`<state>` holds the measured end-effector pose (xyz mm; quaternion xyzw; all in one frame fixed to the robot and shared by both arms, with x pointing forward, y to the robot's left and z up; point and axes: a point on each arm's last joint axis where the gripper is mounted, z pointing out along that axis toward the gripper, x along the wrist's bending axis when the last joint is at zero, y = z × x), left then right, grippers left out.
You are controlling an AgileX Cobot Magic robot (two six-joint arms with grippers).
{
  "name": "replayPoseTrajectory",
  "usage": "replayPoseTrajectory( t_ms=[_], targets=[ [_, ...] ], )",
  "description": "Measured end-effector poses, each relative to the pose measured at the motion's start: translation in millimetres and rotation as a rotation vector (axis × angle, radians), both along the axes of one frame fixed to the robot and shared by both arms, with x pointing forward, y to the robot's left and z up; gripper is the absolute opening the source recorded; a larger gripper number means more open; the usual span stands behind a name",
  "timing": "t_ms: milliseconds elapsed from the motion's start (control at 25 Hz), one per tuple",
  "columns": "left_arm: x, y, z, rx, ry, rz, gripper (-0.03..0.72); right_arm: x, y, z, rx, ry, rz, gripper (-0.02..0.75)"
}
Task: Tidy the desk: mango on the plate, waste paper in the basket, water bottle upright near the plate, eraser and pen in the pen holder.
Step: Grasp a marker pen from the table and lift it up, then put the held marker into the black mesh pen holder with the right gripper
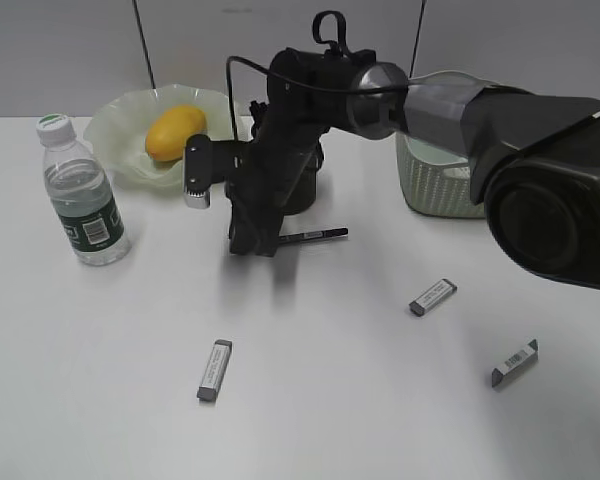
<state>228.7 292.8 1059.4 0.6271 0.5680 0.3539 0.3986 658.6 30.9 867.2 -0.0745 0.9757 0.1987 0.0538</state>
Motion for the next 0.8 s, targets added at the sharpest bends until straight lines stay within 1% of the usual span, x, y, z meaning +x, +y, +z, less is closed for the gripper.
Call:
replayPoseTrajectory(
  t_ms=[160,280,400,480,640,800],
  targets=[
    [0,0,0,0.000,0.000,0.000,0.417,0,0,13,-0.014,0.019,-0.008,0.131],
    [0,0,0,0.000,0.000,0.000,0.414,-3,2,38,-0.002,0.000,0.001,0.130],
    [0,0,0,0.000,0.000,0.000,0.414,-8,7,76,0.047,-0.051,0.009,0.130],
    [0,0,0,0.000,0.000,0.000,0.414,-14,11,96,0.090,-0.065,0.014,0.130],
    [0,0,0,0.000,0.000,0.000,0.414,-20,14,125,0.157,-0.088,0.012,0.130],
    [0,0,0,0.000,0.000,0.000,0.405,-21,13,151,0.222,-0.152,-0.024,0.130]
  ],
)
